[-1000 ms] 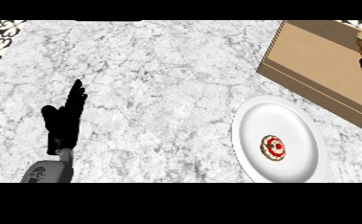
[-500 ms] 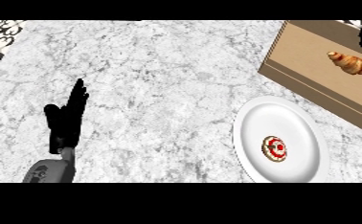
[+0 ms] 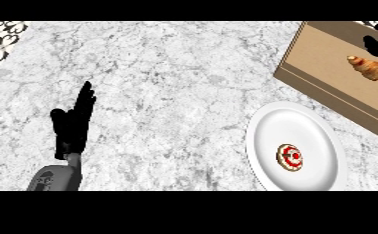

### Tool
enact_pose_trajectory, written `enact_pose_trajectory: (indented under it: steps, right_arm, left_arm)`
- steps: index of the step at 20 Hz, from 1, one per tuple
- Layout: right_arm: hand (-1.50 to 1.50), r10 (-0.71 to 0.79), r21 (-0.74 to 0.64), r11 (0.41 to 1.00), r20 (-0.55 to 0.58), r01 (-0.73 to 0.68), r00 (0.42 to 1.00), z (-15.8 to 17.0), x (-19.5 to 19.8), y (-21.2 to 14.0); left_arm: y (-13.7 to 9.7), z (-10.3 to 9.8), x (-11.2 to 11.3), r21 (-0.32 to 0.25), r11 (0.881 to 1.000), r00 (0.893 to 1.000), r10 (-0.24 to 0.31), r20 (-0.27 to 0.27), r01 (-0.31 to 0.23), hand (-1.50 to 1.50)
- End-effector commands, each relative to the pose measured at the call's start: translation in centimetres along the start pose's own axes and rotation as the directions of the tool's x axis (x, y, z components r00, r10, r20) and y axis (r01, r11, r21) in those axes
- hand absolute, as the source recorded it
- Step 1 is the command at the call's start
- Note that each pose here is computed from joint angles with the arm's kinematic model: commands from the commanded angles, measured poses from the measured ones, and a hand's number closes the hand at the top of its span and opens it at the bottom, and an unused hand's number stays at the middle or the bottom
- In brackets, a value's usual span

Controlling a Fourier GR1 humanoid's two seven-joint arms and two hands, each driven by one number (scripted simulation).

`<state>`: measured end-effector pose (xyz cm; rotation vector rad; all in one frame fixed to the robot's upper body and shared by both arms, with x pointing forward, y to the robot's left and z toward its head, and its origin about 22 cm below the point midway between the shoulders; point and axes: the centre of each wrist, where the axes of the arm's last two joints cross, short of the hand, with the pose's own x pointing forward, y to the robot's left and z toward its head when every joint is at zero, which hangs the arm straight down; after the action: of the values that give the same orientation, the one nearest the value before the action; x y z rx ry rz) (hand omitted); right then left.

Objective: Pick the croissant from the plate and place it in the cardboard box

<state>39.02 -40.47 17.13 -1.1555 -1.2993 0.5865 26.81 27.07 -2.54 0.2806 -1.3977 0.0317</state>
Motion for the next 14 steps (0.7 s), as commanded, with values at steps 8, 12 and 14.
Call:
enact_pose_trajectory:
  steps: [8, 12, 14]
  right_arm:
    - [-1.50, -0.390, 0.020, 0.920, 0.127, 0.391, 0.912, -0.8, -4.5, 2.1]
    - [-1.50, -0.601, 0.007, 0.794, 0.165, 0.608, 0.782, -0.7, -5.4, 1.5]
    - [-1.50, -0.671, -0.025, 0.731, 0.149, 0.681, 0.726, -0.3, -7.9, -0.3]
  left_arm:
    - [-0.4, 0.6, 0.2, -0.003, 1.000, 1.000, 0.017, 0.002, -0.017, 0.00]
    - [0.2, 0.1, -0.6, 0.006, 1.000, 1.000, 0.011, 0.000, -0.011, 0.00]
    - [0.2, 0.4, 0.0, 0.003, 1.000, 1.000, 0.009, -0.003, -0.009, 0.00]
